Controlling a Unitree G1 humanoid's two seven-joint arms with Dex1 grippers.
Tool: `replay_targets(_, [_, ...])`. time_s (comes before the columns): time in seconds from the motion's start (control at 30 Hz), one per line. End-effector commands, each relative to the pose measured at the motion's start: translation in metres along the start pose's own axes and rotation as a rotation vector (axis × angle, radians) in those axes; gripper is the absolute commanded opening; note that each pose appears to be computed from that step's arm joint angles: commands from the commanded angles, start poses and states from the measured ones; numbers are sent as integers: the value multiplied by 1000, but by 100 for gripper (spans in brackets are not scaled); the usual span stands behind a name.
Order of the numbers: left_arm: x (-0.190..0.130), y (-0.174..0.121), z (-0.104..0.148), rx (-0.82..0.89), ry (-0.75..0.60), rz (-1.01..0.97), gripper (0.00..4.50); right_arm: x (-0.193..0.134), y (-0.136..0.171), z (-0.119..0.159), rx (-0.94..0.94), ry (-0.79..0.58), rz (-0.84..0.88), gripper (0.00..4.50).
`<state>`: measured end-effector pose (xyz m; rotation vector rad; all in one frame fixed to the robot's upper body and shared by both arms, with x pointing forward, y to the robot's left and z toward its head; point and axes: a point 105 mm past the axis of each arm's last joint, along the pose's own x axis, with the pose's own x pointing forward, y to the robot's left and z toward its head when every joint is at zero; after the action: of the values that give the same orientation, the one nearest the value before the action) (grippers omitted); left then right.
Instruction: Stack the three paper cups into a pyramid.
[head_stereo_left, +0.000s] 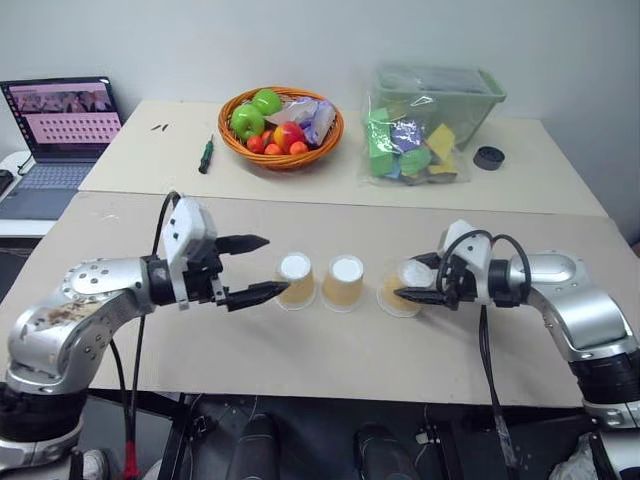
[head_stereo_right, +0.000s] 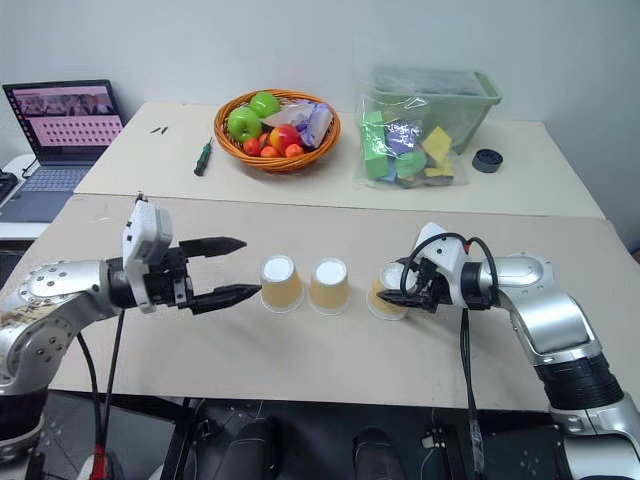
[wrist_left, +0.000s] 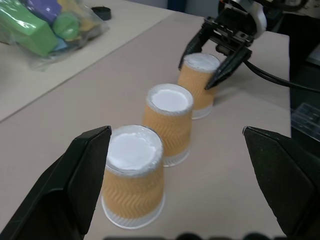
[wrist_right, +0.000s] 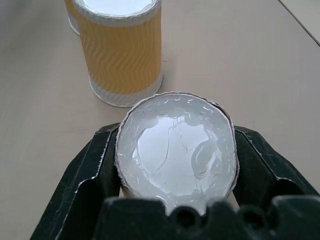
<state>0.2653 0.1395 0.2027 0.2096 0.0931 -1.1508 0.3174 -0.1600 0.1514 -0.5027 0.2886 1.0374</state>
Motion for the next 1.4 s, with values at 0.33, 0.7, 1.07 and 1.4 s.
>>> replay_targets(0.33, [-3,-9,9,71,-2,-29,450,-21,-11,81,-137,-231,-6,269])
replay_targets(0.7, [1,-10,8,75,-10,-33,450,-5,-29,156,-314,-247,78,269])
replay_targets(1.07, [5,-11,4,61,-8,-43,450,41,8,182,-360,-208,366,269])
replay_targets(1.4, [6,-13,3,54,-11,-39,450,48,14,166,-349,-125,436,269])
